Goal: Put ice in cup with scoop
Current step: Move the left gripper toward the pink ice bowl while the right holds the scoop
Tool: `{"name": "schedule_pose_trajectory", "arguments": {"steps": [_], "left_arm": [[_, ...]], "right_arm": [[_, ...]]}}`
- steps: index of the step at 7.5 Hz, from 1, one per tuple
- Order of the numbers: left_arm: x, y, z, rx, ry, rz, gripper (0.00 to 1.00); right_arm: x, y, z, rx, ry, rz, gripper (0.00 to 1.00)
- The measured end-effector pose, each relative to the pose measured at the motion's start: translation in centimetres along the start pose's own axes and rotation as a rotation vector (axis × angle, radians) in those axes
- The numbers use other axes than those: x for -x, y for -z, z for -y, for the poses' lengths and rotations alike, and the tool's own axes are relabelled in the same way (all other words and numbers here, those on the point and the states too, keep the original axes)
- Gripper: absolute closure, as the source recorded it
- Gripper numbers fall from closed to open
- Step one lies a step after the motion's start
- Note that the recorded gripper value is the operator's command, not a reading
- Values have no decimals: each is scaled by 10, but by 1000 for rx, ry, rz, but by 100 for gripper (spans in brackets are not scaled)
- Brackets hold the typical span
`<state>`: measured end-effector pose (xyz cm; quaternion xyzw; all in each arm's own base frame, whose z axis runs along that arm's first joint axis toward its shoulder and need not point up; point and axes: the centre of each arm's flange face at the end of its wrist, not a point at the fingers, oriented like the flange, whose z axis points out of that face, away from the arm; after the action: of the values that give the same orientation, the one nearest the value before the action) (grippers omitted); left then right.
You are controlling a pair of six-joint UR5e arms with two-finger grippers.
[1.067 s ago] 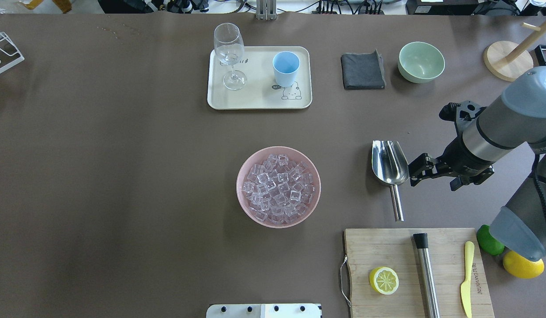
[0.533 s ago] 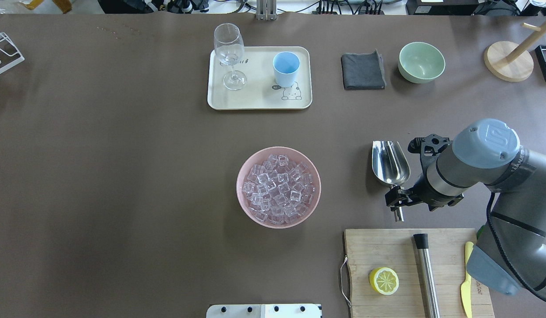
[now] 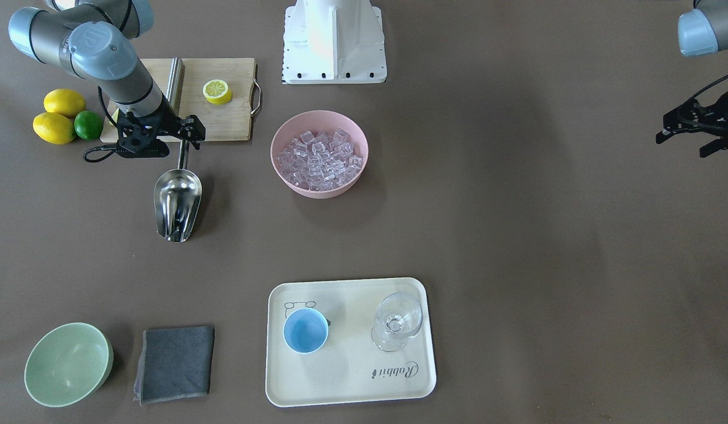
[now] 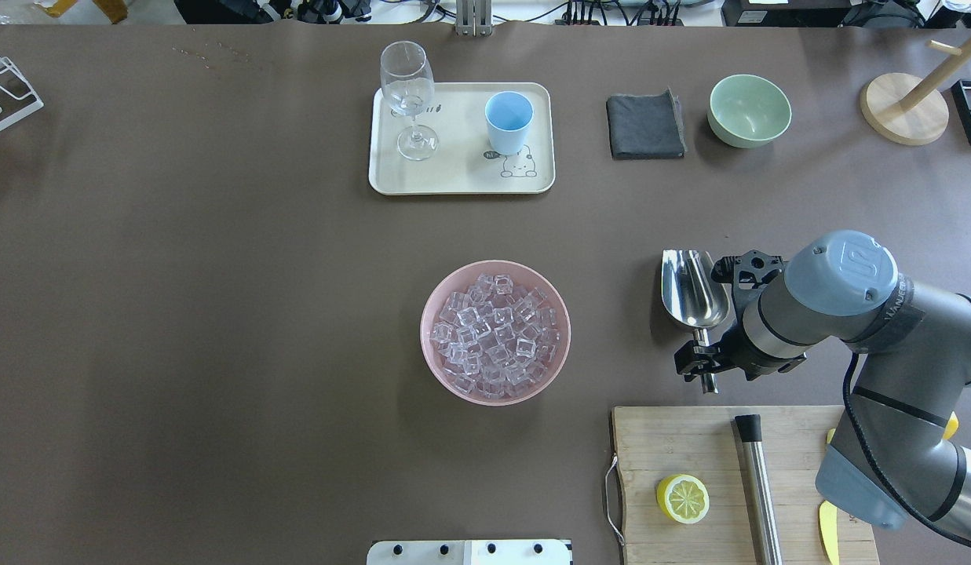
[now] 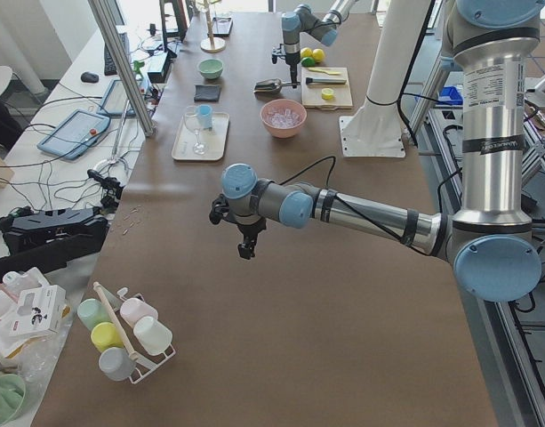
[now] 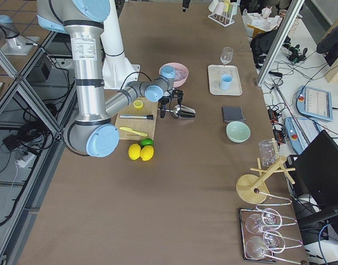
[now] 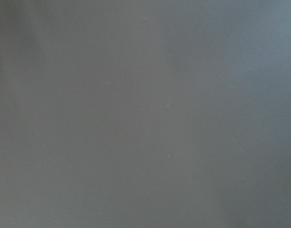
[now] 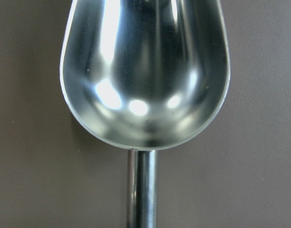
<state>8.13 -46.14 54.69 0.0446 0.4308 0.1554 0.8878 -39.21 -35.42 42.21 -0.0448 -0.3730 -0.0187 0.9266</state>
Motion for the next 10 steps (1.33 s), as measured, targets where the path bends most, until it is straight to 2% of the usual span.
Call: {"name": "schedule_pose_trajectory", "arguments": {"steps": [1,2,4,7,10], "left_arm": [[-22,-1,4,-16,-66,-16,2],[-47,-7,5,-20,-136,-33,2],[-84,-20,6,-40,-267,-68,2],[-160,-62,-3,-100,-567,-155,2],[-233,-104,-10,-208,-796,-130,2]], "right_arm": [[2,0,0,-1,0,2,22],[3,0,0,-1,-4,4,25],[4,0,0,0,-11,6,28],[6,-2,-2,4,-21,6,33],[8,-2,-4,7,-22,8,42]]}}
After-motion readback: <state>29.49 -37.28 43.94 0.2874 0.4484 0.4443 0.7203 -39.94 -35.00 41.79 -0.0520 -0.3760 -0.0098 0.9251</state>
